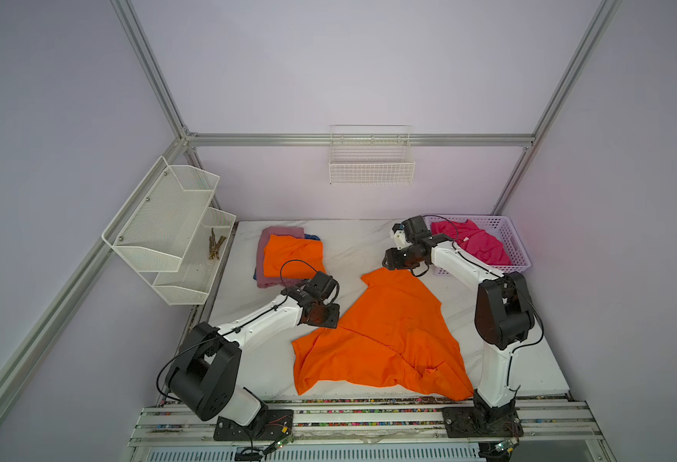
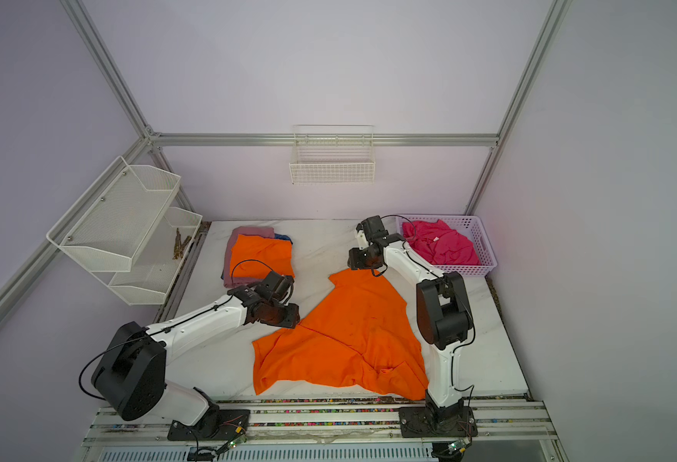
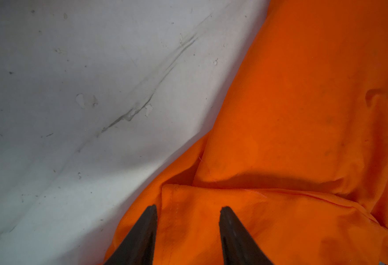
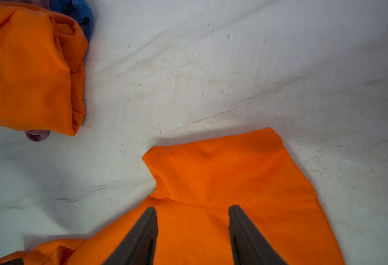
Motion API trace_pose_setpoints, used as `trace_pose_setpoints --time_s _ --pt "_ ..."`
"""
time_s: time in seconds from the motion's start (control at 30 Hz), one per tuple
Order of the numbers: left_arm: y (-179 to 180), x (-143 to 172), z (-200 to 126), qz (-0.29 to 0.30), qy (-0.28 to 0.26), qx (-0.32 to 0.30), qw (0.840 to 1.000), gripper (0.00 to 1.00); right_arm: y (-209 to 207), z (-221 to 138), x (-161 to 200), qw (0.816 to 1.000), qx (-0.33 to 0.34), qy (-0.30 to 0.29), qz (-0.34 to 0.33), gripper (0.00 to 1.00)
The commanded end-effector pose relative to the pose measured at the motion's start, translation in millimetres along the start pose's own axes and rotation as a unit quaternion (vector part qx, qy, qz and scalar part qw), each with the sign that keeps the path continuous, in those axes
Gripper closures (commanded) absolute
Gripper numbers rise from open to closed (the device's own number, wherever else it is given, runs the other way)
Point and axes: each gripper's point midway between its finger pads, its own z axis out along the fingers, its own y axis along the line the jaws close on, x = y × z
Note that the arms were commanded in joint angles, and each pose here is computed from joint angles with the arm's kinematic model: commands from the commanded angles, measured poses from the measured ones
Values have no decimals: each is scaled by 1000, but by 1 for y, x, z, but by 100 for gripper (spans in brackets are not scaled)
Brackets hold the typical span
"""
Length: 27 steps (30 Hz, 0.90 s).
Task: Fold and stack t-shirts
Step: Flatten out the T-shirt at the center of the board.
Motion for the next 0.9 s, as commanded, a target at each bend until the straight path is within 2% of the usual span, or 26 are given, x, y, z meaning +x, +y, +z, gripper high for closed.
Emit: trace_pose_setpoints --time_s 0.0,0.07,0.23,0.47,0.53,0.6,0.67,0.87 --pt "-18 -17 -5 21 -11 31 999 53 5 10 13 1000 -3 28 -10 51" --pt "-21 -21 -5 21 -14 37 999 53 5 12 16 999 -1 33 -12 55" --pt "-31 -24 -6 21 -19 62 998 54 10 15 21 999 -8 39 -16 76" --pt "-51 -19 0 34 -6 96 995 57 6 26 30 998 -2 58 -16 99" --pt "-54 -17 3 40 -1 97 994 58 4 28 32 998 1 61 -16 100" --pt "-58 -15 7 45 6 103 994 71 1 30 33 998 6 64 -15 100" --pt "-62 -14 12 50 14 107 993 100 -1 30 34 998 10 65 -14 100" --pt "-69 -23 27 53 16 106 993 100 -5 32 34 998 20 63 -11 100"
